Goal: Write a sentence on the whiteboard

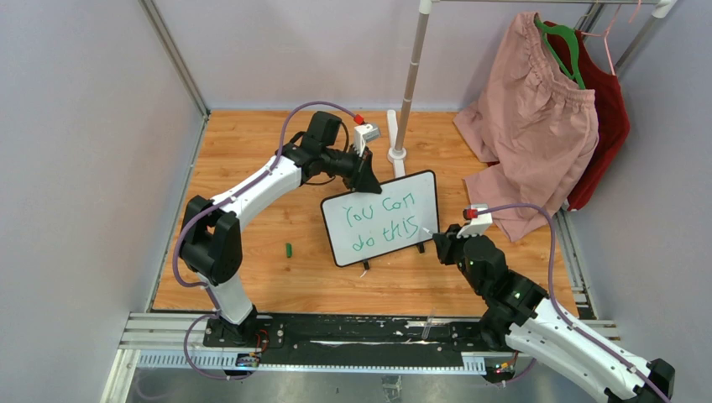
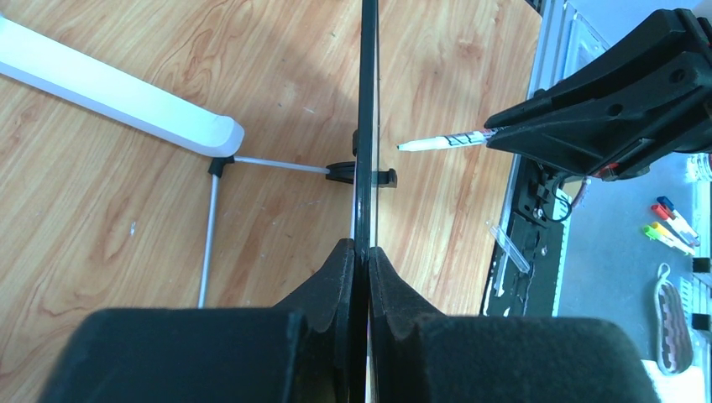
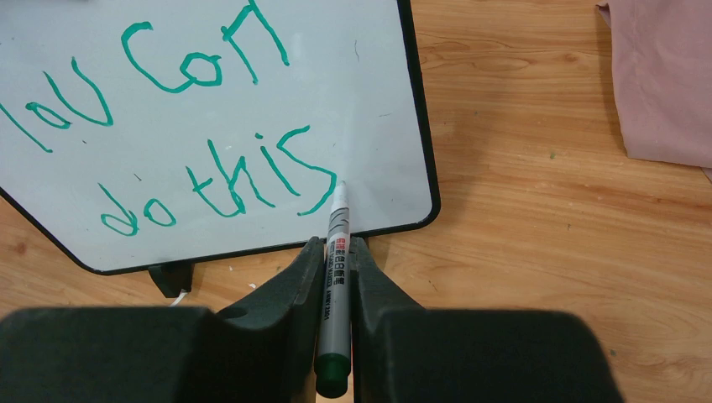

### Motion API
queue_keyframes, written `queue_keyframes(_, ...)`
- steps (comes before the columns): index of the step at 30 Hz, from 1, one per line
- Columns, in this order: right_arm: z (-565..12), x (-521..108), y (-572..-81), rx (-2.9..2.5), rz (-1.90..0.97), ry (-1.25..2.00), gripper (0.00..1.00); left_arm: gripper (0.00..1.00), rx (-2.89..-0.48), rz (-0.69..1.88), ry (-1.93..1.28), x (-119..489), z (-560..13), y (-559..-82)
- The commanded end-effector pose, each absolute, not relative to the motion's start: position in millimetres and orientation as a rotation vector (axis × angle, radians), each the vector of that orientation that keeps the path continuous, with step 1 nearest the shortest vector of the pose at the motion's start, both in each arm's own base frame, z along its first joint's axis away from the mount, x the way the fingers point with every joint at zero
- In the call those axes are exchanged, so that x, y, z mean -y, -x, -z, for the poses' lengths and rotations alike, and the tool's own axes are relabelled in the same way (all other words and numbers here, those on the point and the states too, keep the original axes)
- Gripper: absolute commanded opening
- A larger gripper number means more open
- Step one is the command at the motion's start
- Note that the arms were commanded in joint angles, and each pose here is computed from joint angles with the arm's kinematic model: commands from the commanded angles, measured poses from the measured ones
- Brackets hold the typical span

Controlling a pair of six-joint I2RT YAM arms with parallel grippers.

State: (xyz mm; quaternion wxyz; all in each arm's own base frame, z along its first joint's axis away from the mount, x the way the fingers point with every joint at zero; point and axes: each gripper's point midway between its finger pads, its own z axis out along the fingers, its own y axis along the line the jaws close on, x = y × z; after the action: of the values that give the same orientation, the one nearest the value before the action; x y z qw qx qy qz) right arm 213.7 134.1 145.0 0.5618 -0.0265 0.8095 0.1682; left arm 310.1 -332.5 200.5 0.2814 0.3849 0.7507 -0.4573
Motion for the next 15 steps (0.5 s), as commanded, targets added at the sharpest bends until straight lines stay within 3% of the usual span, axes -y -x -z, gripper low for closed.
queue_keyframes(1, -141.3, -128.5, -216.7, -1.906, -0.38, 0.029, 0.0, 0.0, -2.006, 1.213, -1.042, 333.1, -203.6, -302.8)
queue_keyframes(15, -136.0, -127.0, -220.0, -1.923, -0.37, 0.023, 0.0, 0.0, -2.006, 1.216, -1.041, 333.1, -203.6, -302.6)
